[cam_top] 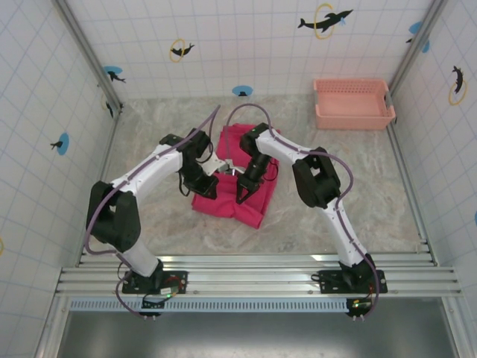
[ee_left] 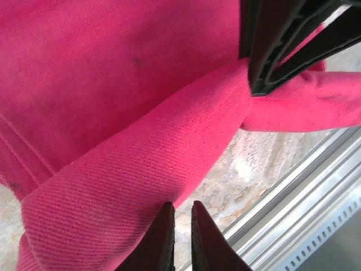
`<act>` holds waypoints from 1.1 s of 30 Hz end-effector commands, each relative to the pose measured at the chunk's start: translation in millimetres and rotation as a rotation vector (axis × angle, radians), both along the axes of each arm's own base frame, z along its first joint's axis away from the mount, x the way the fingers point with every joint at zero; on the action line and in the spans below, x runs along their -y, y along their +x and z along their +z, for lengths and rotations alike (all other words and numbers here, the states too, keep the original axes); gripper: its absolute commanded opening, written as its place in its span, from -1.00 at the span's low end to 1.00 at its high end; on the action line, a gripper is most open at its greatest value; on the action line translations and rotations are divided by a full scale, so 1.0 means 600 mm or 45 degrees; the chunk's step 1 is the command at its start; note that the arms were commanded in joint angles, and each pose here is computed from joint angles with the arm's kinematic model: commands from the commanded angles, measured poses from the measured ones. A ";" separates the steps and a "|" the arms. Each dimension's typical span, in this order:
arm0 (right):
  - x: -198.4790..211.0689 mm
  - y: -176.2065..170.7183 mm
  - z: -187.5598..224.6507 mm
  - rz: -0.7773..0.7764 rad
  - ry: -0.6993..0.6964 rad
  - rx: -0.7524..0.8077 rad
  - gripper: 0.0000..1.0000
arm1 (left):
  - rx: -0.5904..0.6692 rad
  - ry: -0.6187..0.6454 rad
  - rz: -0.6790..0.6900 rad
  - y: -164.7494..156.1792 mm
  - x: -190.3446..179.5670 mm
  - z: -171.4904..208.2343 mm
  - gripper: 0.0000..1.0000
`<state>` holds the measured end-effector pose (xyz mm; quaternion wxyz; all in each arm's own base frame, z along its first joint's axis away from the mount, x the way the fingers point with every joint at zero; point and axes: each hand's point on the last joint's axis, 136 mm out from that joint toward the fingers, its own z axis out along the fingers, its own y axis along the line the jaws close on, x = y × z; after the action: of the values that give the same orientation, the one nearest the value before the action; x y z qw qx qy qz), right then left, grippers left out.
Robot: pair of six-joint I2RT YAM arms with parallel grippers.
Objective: Roll up the long pants
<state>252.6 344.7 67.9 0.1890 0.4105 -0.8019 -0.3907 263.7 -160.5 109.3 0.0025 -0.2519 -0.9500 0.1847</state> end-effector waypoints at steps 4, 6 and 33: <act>-0.010 0.016 0.001 -0.021 0.054 0.017 -0.92 | -0.172 0.399 0.067 0.020 -0.062 -0.077 -1.00; -0.007 0.017 0.005 -0.018 0.049 0.030 -0.87 | -0.238 0.498 0.064 0.032 -0.074 -0.102 -1.00; 0.071 -0.050 0.035 0.070 -0.082 0.205 -0.06 | -0.369 0.413 0.124 0.076 -0.052 -0.150 -1.00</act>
<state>228.2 298.5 96.4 0.1469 0.4405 -0.8190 -0.3372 294.4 -130.5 27.5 0.1862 -0.1799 -0.9634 0.0690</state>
